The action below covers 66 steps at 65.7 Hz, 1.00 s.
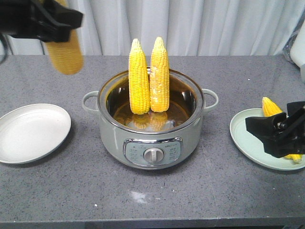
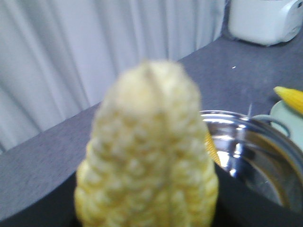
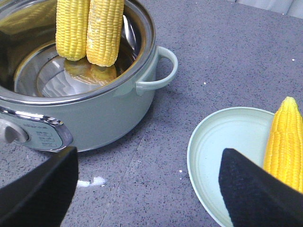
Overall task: Distribute corn equally
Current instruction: 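Lift the corn cob out of the pot with the left gripper, then lower the corn onto the white plate and open the left gripper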
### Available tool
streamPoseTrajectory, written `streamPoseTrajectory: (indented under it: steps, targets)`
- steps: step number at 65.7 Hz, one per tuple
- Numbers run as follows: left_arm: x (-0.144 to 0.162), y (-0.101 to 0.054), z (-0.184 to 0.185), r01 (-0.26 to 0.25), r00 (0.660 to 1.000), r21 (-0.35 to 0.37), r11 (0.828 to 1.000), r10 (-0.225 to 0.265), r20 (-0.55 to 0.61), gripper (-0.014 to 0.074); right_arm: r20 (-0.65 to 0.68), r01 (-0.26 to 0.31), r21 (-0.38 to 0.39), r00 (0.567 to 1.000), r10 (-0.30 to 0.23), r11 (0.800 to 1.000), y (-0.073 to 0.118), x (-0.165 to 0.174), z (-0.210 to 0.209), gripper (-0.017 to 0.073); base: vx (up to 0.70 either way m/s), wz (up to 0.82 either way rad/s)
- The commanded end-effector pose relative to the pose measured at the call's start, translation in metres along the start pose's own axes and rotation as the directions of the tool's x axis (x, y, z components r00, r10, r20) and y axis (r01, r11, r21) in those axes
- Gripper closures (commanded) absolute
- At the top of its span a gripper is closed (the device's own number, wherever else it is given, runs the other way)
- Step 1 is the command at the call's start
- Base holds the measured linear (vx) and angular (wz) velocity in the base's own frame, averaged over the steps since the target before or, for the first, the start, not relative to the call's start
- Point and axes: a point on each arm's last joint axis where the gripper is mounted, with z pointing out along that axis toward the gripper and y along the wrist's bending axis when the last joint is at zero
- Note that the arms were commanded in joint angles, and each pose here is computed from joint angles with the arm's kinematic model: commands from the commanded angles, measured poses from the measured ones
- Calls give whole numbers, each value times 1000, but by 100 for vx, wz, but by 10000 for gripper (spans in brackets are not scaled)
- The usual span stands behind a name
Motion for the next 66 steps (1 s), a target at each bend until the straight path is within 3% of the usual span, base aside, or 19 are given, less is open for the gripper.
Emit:
streamPoseTrajectory:
  steps: [1,10,19,29,42,66]
  targets:
    - [-21,14,-30,47,998,-130,990,-42,45,356,97,11,16,995,-13,1000,-1,-12,-8,-34,0,0]
    - [-15,35,-36,51,992,-286,957,-81,-97,356,97,11,16,995,-13,1000,-1,-12,-8,-34,0,0]
    - [-2,52,-27,57,966,-360,931,-142,-214,356,97,11,16,995,-13,1000,-1,-12,-8,-34,0,0]
    - [17,67,-6,69,917,-379,923,-208,-339,356,97,11,16,995,-13,1000,-1,-12,-8,-34,0,0]
    - [46,89,23,84,828,-400,913,-287,-482,356,97,11,16,995,-13,1000,-1,-12,-8,-34,0,0]
    - [88,117,65,111,701,-421,900,-372,-609,356,97,11,16,995,-13,1000,-1,-12,-8,-34,0,0]
